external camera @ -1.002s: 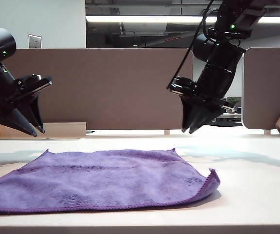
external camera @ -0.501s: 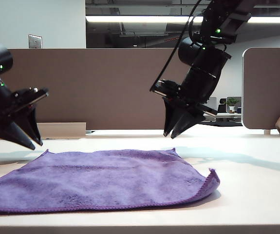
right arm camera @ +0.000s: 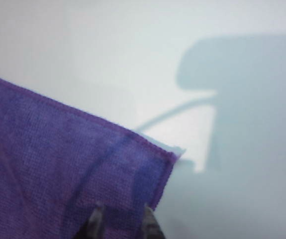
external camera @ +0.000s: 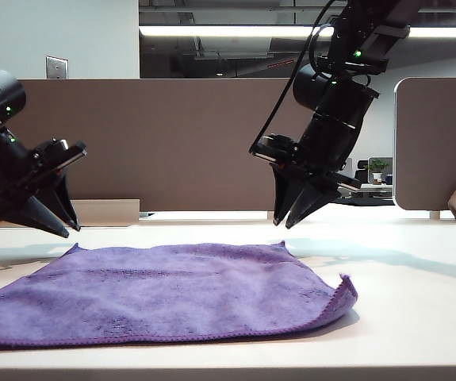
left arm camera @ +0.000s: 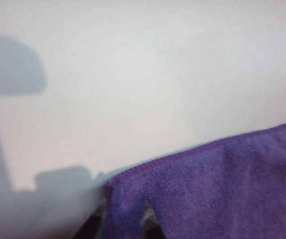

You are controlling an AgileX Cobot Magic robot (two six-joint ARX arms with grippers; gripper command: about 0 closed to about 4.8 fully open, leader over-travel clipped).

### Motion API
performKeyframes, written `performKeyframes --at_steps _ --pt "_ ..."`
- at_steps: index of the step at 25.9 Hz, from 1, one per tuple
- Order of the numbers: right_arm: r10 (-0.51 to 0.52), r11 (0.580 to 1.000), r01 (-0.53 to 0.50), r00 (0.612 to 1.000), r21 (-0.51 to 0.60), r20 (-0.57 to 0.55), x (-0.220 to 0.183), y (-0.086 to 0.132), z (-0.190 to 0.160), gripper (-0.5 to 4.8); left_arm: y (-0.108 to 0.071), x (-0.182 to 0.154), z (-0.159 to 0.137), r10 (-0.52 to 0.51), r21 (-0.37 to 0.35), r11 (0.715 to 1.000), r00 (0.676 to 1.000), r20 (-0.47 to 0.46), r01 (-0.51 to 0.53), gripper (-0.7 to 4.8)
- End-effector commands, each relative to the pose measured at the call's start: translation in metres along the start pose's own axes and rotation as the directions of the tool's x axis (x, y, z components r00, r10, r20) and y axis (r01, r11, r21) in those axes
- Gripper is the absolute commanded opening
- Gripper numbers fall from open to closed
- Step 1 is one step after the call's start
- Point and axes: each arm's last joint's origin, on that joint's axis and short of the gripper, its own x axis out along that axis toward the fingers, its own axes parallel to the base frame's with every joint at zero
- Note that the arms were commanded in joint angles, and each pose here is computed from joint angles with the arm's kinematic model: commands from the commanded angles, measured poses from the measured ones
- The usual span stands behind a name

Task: Fold the bottom of the cloth upward, then fold it vertically to form a square shape.

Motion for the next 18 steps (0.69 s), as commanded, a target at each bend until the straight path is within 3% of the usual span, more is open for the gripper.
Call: performKeyframes --at_steps 1,18 --pt "0.001 1.000 -0.001 1.000 0.007 0.020 -0.003 0.002 0.003 1.04 0.003 0.005 0.000 -0.001 -0.014 1.000 1.000 0.001 0.001 0.89" --pt "0.013 1.000 -0.013 1.000 0.019 0.004 -0.003 0.002 0.001 1.04 0.000 -0.009 0.016 -0.068 -0.040 0.997 0.997 -0.024 0.067 0.89"
